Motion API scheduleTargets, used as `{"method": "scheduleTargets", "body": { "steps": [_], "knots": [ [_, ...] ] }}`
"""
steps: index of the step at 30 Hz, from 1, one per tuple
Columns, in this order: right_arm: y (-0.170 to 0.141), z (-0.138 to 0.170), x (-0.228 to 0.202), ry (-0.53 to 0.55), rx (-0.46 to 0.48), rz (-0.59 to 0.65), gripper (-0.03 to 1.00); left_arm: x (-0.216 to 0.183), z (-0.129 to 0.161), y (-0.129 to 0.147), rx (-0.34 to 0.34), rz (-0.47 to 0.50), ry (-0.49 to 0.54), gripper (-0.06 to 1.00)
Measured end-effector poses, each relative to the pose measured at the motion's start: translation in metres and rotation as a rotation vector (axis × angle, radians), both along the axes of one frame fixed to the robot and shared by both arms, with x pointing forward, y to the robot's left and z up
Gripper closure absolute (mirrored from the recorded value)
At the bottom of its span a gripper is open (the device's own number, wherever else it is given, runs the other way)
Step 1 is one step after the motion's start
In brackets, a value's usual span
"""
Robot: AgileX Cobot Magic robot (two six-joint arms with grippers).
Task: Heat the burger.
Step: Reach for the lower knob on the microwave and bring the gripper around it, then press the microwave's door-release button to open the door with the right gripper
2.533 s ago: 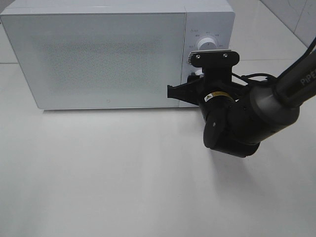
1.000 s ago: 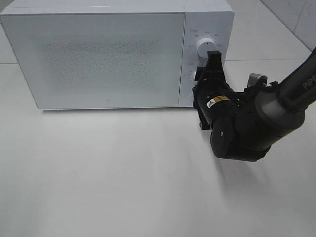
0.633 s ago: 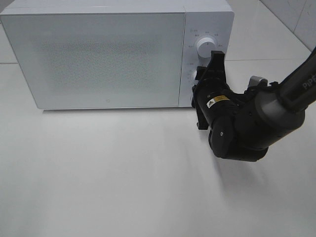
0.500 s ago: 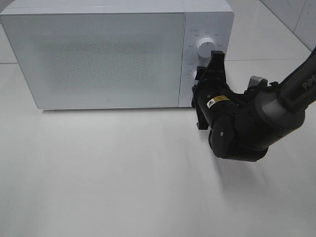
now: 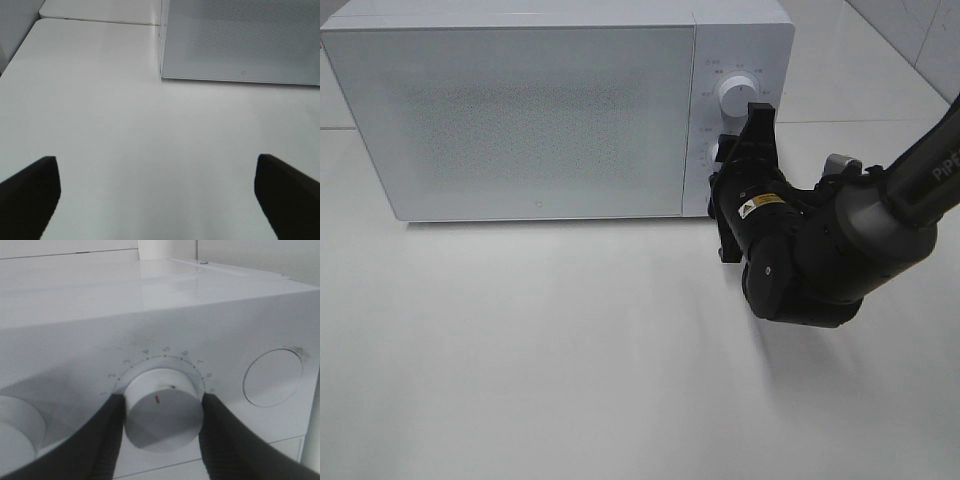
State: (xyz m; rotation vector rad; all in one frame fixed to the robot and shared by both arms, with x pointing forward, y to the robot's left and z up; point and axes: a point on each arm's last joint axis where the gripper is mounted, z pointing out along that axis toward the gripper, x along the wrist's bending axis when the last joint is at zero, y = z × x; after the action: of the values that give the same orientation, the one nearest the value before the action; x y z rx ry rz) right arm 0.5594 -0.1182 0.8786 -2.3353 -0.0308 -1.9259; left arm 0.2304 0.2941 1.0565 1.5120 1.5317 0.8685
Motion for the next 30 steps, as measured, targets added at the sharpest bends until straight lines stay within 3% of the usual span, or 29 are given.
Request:
{"method": "scheduleTargets", "body": {
  "steps": [11,20,30],
  "knots": [
    [0.001,0.001,0.001,0.006,-0.036,-0.05,0.49,0.0,0.0,0.0,0.0,0.0,0.0,-0.03],
    [0.003,0.003,0.0,-0.001,-0.092,-0.052,0.34,0.0,0.0,0.0,0.0,0.0,0.0,-0.03],
    [-0.001,0.012,-0.007,-0.029,-0.157,0.022,0.28,0.0,0.0,0.0,0.0,0.0,0.0,-0.03]
  ]
}}
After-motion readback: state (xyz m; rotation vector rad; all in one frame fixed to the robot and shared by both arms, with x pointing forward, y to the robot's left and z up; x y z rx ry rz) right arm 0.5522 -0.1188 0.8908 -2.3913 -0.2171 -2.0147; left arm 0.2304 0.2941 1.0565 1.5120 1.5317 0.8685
